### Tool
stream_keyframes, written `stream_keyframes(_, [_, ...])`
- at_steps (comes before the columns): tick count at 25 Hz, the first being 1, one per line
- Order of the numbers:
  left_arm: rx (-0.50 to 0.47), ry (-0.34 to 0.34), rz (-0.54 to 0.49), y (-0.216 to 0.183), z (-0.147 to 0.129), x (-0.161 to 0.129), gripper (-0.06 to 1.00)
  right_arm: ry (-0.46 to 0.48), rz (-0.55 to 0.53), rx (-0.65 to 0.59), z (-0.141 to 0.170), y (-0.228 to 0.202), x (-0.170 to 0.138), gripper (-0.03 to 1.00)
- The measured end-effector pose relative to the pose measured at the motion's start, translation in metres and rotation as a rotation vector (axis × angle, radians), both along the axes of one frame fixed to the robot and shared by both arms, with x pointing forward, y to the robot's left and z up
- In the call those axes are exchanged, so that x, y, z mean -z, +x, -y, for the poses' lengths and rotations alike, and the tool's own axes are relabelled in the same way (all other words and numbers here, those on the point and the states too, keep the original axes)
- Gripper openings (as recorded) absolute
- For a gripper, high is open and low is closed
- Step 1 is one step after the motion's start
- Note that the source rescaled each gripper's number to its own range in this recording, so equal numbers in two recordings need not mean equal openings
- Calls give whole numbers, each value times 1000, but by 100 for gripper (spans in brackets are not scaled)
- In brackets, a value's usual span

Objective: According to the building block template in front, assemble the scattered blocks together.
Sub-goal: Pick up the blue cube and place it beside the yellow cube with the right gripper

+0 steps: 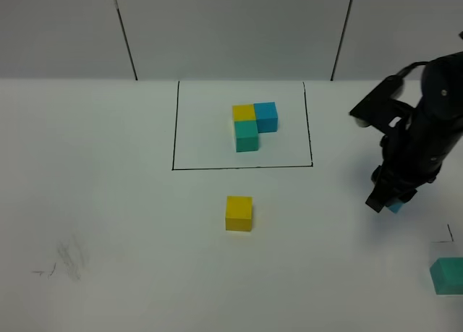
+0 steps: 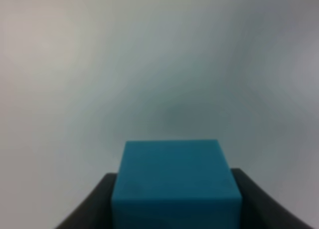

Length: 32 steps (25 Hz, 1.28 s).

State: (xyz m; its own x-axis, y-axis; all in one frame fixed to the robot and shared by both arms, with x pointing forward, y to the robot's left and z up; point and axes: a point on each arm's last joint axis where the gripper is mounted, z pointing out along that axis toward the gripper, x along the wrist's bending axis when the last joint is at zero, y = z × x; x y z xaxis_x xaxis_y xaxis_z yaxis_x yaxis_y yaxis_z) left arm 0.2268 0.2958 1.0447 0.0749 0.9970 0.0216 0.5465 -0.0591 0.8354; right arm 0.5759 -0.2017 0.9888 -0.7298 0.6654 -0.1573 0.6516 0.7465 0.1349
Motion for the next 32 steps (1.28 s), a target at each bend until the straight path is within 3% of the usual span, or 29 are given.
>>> stream_keyframes(5, [0, 0, 0, 0, 0, 0, 67, -75, 17, -298, -38, -4, -7, 0])
stream_keyframes(11, [0, 0, 1, 0, 0, 0, 67, -104, 14, -503, -82, -1, -2, 0])
stream_keyframes(21, [0, 0, 3, 0, 0, 0, 67, -104, -25, -652, -129, 19, 19, 0])
stream_keyframes(32, [0, 0, 3, 0, 0, 0, 67, -62, -42, -678, -142, 16, 28, 0])
